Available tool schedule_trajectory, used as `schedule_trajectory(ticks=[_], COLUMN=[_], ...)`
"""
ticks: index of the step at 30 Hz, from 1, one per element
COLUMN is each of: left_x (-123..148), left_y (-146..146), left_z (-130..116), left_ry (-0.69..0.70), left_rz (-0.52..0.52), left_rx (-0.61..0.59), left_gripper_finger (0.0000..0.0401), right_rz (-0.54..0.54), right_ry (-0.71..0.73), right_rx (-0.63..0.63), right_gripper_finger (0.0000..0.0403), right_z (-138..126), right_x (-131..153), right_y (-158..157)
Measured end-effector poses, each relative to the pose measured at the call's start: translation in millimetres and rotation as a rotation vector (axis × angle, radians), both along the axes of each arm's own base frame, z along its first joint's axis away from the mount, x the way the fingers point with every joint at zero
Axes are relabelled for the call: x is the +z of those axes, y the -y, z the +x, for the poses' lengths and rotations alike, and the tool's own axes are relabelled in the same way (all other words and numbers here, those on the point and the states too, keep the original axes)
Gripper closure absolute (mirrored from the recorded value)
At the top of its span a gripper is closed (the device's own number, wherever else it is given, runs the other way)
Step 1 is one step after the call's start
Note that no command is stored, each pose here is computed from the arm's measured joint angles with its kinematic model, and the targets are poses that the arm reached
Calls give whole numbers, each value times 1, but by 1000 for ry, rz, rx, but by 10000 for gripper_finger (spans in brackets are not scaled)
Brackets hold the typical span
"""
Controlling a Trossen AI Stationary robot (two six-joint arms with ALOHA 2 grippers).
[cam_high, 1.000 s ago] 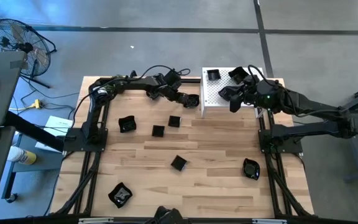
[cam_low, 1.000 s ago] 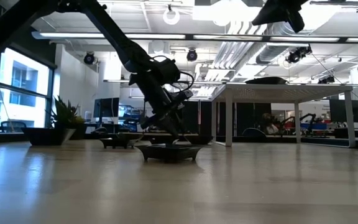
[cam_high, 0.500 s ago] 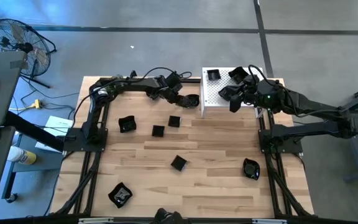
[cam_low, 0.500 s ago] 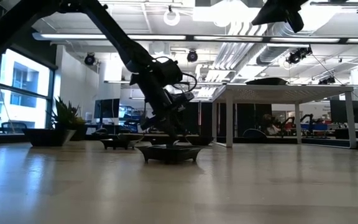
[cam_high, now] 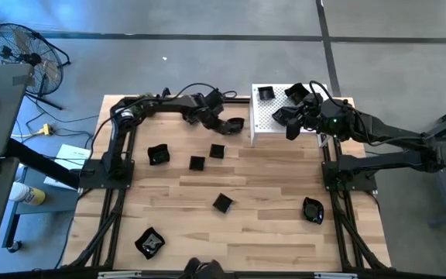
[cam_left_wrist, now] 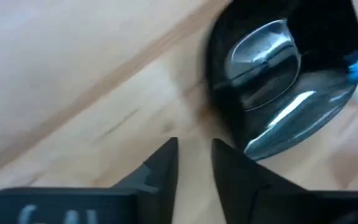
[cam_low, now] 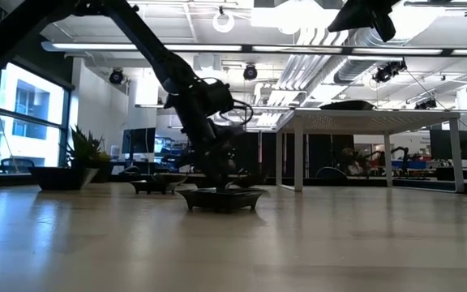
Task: Pick & Place Mini shaped plates
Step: Stack the leaf-shaped plate on top of the leaf-shaped plate on the shelf
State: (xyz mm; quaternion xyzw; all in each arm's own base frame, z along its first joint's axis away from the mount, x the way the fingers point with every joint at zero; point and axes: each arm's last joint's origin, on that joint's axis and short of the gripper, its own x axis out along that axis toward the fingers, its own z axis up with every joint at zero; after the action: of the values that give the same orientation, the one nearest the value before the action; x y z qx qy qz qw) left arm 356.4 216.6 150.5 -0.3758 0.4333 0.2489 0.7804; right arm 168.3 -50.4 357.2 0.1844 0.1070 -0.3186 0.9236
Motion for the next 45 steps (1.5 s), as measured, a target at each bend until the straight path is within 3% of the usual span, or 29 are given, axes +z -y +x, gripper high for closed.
schedule_trajectory(ticks=[5,16,25,29,37,45], left_x=[-2,25,11,11,11,10], left_y=[-1,1,0,0,0,-3], left_z=[-6,-4,-1,-1,-1,4], left_ry=[-48,93,70,73,76,118], left_rz=[-7,-4,-39,-39,-48,-37], left_rx=[-51,-90,-49,-48,-30,-11], left_gripper_finger=[392,382,380,350,247,233], right_rz=[1,-4,-6,-6,-6,-8], right_ry=[-5,-8,-9,-9,-9,-9], right_rx=[0,2,-1,-1,-2,-5], right_gripper_finger=[391,391,391,391,391,391], right_z=[0,0,0,0,0,0], right_x=[0,0,0,0,0,0], right_y=[0,0,0,0,0,0])
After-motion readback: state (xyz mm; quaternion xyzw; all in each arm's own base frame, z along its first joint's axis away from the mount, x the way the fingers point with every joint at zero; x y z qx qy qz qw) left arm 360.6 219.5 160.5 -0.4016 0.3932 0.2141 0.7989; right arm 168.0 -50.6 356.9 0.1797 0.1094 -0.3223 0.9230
